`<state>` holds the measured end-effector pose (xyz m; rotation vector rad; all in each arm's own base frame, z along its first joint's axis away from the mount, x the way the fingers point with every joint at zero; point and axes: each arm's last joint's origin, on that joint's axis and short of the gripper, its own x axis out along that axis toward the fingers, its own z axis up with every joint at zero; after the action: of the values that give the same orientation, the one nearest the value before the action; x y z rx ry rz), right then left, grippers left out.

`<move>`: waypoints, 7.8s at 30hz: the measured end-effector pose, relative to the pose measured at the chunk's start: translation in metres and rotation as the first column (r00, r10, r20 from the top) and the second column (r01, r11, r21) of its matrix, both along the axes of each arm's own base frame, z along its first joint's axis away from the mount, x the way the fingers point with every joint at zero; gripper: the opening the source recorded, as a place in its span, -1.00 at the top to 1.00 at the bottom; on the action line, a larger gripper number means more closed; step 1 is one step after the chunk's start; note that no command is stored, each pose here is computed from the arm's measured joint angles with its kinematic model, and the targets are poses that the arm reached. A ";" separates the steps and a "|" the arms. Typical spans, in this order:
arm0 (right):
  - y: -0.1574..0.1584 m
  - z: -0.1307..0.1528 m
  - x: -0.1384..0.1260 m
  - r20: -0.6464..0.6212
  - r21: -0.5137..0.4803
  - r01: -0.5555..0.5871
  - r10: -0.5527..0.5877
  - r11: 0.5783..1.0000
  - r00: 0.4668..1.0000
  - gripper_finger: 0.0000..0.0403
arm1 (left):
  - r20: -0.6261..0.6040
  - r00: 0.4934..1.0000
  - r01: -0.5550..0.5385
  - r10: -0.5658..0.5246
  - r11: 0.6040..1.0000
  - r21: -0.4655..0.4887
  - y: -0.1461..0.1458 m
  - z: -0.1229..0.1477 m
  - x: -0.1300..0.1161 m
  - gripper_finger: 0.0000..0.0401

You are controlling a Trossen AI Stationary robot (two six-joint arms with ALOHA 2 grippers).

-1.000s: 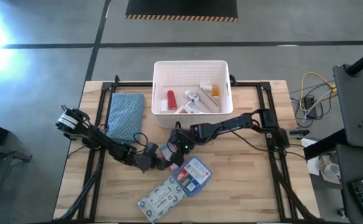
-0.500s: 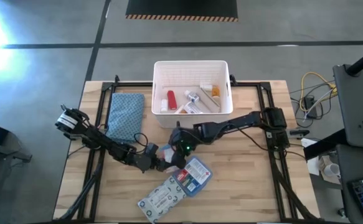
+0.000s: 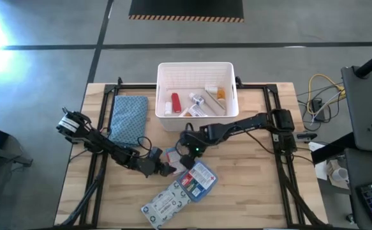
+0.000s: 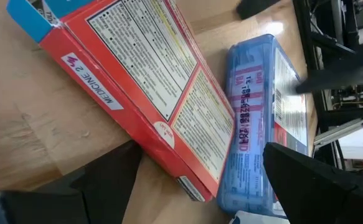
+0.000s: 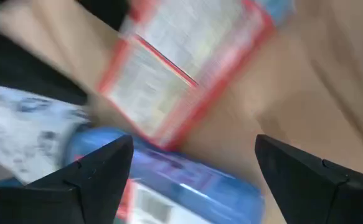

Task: Pick & place medical supplies in basket/bin
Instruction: Put the red medicine box into the white bin, then put the blue first aid kit into the white bin

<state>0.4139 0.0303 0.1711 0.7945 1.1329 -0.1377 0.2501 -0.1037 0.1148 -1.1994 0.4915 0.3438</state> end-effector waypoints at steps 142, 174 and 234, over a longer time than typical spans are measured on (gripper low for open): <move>0.010 0.149 -0.088 0.708 -0.374 0.489 -0.097 0.788 0.699 0.44 | 0.323 0.944 -0.274 0.069 0.708 0.651 -0.004 0.234 -0.061 0.93; 0.029 0.150 -0.115 0.585 -0.444 0.322 -0.002 0.836 0.811 0.31 | -0.240 0.965 0.242 -0.109 0.727 0.642 0.071 0.258 -0.021 -0.01; 0.151 -0.049 -0.150 0.146 0.181 0.628 -0.652 0.757 0.744 -0.60 | -0.595 0.658 0.687 -0.461 0.690 0.226 -0.039 0.073 0.121 -0.01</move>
<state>0.2638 0.1808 0.1222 1.2642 0.6342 -0.5616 0.3707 -0.1428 0.1874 -0.4323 1.1679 0.1675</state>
